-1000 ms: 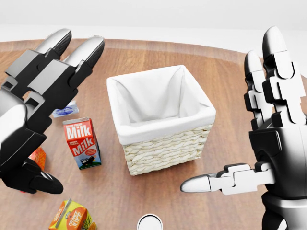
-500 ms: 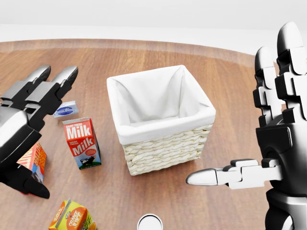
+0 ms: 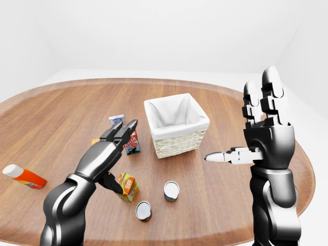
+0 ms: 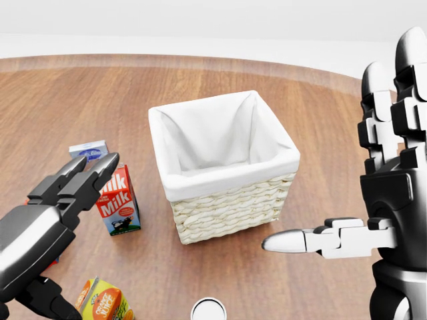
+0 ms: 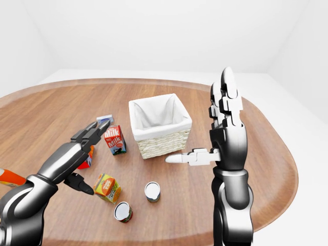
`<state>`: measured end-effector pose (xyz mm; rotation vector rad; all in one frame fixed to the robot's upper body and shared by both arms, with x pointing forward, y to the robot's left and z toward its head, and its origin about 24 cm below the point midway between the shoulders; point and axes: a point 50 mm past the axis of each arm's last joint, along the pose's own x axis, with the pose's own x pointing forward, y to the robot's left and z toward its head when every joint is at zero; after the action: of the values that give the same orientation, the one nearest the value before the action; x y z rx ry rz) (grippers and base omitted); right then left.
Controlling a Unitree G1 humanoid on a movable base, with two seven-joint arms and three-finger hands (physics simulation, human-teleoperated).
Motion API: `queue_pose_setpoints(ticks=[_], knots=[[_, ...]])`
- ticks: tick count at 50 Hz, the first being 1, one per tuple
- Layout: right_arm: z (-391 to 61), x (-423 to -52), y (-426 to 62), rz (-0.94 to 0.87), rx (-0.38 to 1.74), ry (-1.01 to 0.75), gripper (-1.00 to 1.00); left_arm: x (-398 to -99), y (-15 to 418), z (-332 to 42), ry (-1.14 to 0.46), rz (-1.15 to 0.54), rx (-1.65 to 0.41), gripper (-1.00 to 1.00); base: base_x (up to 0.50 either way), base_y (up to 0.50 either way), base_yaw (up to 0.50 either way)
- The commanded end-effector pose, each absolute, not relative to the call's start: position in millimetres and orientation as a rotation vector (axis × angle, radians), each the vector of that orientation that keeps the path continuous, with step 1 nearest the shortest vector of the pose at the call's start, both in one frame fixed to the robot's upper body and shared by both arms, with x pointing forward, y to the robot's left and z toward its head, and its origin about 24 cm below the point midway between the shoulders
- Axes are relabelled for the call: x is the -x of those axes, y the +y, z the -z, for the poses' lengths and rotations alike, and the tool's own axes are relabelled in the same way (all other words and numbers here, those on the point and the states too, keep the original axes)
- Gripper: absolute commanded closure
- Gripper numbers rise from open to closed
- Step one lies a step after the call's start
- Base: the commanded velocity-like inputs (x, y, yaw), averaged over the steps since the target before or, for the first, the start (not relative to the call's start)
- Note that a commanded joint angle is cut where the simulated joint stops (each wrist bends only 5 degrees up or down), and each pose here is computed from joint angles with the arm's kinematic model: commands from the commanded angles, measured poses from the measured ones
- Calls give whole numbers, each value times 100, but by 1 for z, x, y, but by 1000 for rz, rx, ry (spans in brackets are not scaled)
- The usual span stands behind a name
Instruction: Pick up the orange juice, and put it in the basket.
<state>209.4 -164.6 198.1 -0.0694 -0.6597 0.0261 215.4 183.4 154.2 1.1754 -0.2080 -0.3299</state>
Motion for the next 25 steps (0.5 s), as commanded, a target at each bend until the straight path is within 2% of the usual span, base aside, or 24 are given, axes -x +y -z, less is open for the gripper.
queue_pose_setpoints(ticks=[1,12,18,25], knots=[[-197,-211,-166,-18,58,-652,-100,-200,176,-132,-126,373,-1122,-100,0,0,0],[-200,-210,-170,2,42,-670,-100,-193,190,-107,39,369,-1146,-100,0,0,0],[-200,-209,-170,2,33,-673,-100,-192,202,-86,182,349,-1173,-100,0,0,0],[-201,-208,-170,-2,30,-678,-100,-196,203,-79,232,355,-1227,-100,0,0,0]])
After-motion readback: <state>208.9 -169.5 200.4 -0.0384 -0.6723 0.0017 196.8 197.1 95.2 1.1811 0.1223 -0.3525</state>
